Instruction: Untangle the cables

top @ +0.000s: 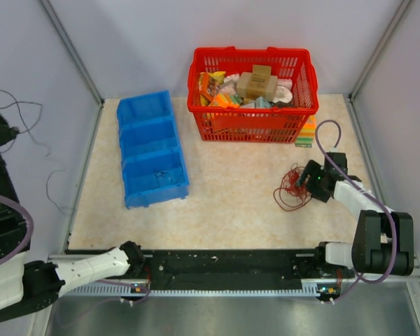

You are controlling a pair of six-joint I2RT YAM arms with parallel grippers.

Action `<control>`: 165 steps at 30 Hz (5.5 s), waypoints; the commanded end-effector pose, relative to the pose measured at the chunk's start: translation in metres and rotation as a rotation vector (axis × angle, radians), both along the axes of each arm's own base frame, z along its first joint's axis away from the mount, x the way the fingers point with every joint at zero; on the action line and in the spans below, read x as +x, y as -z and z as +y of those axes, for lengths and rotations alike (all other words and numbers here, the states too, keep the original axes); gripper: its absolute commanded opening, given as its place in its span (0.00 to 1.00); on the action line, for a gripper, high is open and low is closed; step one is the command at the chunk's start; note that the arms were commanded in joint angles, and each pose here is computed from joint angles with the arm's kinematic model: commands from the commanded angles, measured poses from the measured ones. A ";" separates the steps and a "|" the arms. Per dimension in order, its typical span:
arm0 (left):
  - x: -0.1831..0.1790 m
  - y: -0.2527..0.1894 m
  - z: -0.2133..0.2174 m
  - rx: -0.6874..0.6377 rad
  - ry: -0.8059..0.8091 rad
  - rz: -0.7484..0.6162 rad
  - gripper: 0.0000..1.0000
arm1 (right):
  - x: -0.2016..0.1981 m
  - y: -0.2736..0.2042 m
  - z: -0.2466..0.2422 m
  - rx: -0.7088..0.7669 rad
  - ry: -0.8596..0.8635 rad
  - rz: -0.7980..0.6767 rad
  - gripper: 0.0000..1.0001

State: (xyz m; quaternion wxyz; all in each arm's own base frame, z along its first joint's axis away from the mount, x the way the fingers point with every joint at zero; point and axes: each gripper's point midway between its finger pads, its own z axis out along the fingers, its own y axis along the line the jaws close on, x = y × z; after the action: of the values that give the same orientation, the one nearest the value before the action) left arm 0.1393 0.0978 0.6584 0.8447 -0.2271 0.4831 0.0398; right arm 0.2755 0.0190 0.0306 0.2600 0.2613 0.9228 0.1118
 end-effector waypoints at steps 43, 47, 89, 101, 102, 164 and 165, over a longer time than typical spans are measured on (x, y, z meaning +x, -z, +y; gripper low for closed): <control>0.073 -0.062 -0.239 0.039 0.778 -0.204 0.00 | 0.002 0.003 0.007 0.039 -0.036 -0.018 0.71; 0.090 -0.035 -0.257 0.066 0.780 -0.106 0.00 | 0.003 0.003 0.007 0.041 -0.037 -0.018 0.71; 0.021 0.542 -0.222 -0.076 0.493 1.412 0.04 | 0.004 0.002 0.017 0.064 -0.073 -0.032 0.71; 0.002 0.552 -0.202 -0.177 0.411 1.445 0.49 | 0.004 0.002 0.017 0.064 -0.075 -0.032 0.71; 0.000 0.551 -0.201 -0.180 0.413 1.451 0.57 | 0.004 0.002 0.017 0.064 -0.075 -0.031 0.71; -0.071 0.603 -0.235 -0.443 0.425 1.873 0.66 | 0.003 0.000 0.023 0.071 -0.100 -0.049 0.71; -0.069 0.603 -0.237 -0.445 0.436 1.864 0.64 | 0.003 0.000 0.023 0.071 -0.097 -0.047 0.71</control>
State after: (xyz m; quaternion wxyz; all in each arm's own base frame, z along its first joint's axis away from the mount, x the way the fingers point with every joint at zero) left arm 0.0678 -0.1276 0.0596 0.0551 -0.1506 0.9869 -0.0180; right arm 0.2814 0.0393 0.0322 0.2638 0.2324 0.9221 0.1617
